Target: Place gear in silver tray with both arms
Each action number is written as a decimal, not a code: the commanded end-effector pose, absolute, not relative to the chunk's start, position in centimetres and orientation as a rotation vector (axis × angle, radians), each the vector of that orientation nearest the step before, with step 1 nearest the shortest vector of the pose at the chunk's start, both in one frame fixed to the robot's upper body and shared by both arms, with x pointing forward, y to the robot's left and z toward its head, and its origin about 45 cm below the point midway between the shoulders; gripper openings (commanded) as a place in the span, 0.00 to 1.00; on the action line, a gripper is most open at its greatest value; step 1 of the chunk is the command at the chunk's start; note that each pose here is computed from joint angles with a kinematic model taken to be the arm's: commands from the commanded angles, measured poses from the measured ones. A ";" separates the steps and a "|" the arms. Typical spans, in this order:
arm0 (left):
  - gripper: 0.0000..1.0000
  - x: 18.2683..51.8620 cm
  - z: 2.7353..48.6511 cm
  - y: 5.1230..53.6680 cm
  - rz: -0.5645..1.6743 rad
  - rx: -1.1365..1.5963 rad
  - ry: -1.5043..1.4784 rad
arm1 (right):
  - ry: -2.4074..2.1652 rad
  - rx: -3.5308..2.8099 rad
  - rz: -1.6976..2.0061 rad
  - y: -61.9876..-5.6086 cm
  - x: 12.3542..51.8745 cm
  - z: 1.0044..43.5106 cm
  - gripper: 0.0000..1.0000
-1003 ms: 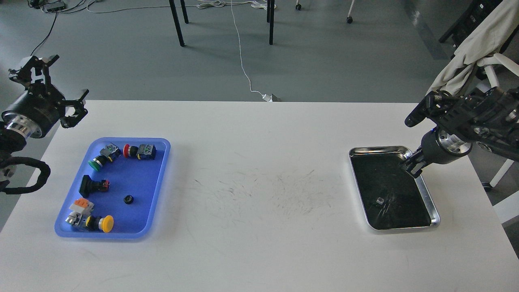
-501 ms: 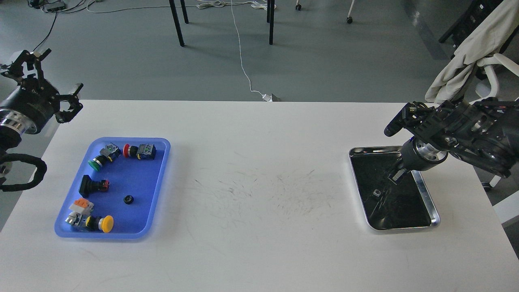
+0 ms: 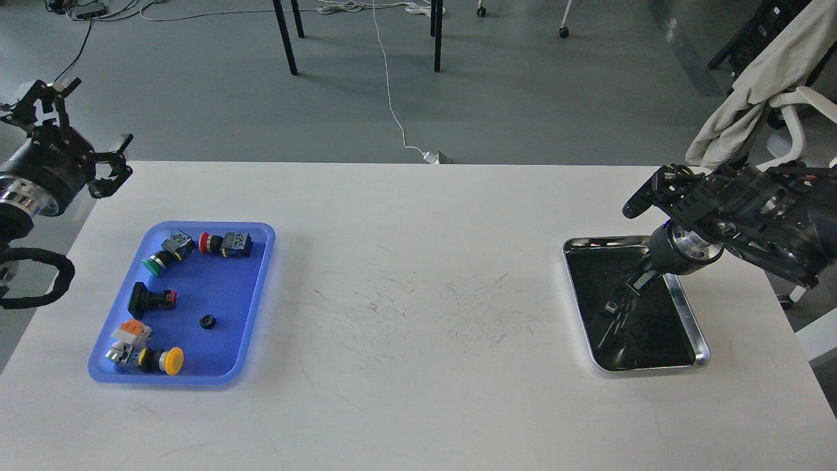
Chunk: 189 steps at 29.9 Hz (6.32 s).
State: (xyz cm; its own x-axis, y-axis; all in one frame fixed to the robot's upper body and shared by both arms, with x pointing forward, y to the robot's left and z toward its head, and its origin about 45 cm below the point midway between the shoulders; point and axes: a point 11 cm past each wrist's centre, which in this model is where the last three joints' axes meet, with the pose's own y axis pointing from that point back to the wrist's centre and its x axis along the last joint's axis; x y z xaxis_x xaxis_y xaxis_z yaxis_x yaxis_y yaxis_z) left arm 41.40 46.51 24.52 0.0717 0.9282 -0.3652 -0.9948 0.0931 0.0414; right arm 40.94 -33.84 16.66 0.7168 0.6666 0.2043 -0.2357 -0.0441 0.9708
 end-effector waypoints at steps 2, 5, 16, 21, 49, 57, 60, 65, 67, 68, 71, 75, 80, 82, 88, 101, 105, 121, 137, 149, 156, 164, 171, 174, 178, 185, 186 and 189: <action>0.98 41.3 24.7 46.9 1.473 -0.244 0.325 | 0.364 1.451 0.763 -33.6 41.2 16.8 0.28; 0.98 41.3 24.9 47.0 1.474 -0.244 0.320 | 0.337 1.477 0.775 -33.0 41.5 17.1 0.50; 0.98 40.6 25.2 48.4 1.498 -0.218 0.305 | 0.223 1.568 0.799 -31.8 42.5 18.4 0.69; 0.99 39.9 25.0 49.3 1.510 -0.167 0.302 | -0.040 1.752 0.779 -31.6 44.0 21.9 0.75; 0.98 36.1 25.5 51.9 1.266 0.371 -0.043 | -1.273 2.310 0.379 -41.7 40.2 31.0 0.84; 0.98 34.4 24.9 51.9 1.135 0.575 -0.103 | -1.356 2.349 0.302 -41.0 39.9 30.0 0.84; 0.97 33.8 24.3 51.4 1.067 0.647 -0.124 | -1.349 2.359 0.293 -40.6 40.1 29.7 0.86; 0.94 33.4 23.7 50.9 0.946 0.791 -0.195 | -1.339 2.360 0.267 -40.3 40.0 28.6 0.86; 0.94 33.5 23.8 51.1 0.925 0.826 -0.215 | -1.330 2.354 0.238 -40.1 39.7 27.3 0.86; 0.94 33.5 24.0 51.0 0.916 0.832 -0.224 | -1.331 2.350 0.231 -40.1 39.5 26.9 0.86; 0.94 34.0 26.2 52.0 0.930 0.859 -0.278 | -1.333 2.338 0.210 -40.1 39.1 25.8 0.87; 0.95 36.1 29.4 51.3 0.961 0.805 -0.351 | -1.346 2.321 0.216 -40.3 39.3 25.5 0.87; 0.95 36.1 29.2 51.6 1.019 0.755 -0.328 | -1.364 2.305 0.228 -40.3 39.3 25.2 0.87; 0.95 35.6 28.5 50.7 0.962 0.772 -0.314 | -1.365 2.305 0.230 -40.0 39.3 25.0 0.87; 0.95 36.2 28.5 48.2 0.764 0.941 -0.487 | -1.365 2.304 0.230 -39.9 39.3 24.9 0.87; 0.98 33.7 27.1 39.1 0.272 1.045 -0.821 | -1.358 2.304 0.228 -39.7 39.5 24.6 0.87; 0.98 33.3 26.1 38.4 0.165 1.101 -0.932 | -1.375 2.303 0.240 -39.7 39.7 24.9 0.87; 0.97 30.3 19.3 37.9 -0.022 1.116 -1.029 | -1.630 2.303 0.237 -41.4 40.7 26.9 0.90; 0.92 28.7 15.5 38.7 -0.011 1.114 -0.989 | -2.050 2.276 -0.006 -44.8 41.1 28.3 0.96; 0.89 28.9 14.1 38.5 -0.002 1.107 -1.004 | -2.137 2.384 -0.302 -45.1 40.6 27.9 0.99; 0.87 28.9 13.6 38.2 0.002 1.099 -1.011 | -2.241 2.345 -0.462 -45.9 40.3 27.1 0.99; 0.77 28.7 12.4 39.8 -0.011 1.137 -1.084 | -2.284 2.367 -0.487 -45.6 40.6 27.3 0.99; 0.73 27.8 11.5 41.2 -0.031 1.170 -1.067 | -2.294 2.375 -0.475 -45.6 40.6 27.5 0.99; 0.70 27.7 11.5 41.0 -0.027 1.163 -1.072 | -2.295 2.373 -0.474 -45.6 40.7 27.5 0.99; 0.66 27.8 11.3 41.1 -0.024 1.164 -1.071 | -2.298 2.367 -0.473 -45.7 40.6 27.4 0.99; 0.52 27.9 11.5 40.8 -0.022 1.156 -1.083 | -2.296 2.346 -0.486 -45.7 40.4 26.6 0.99; 0.52 27.9 11.5 40.6 -0.022 1.151 -1.085 | -2.298 2.338 -0.487 -45.8 40.3 26.4 0.99; 0.48 28.1 11.6 40.6 -0.021 1.151 -1.087 | -2.297 2.323 -0.501 -45.9 40.1 25.6 0.99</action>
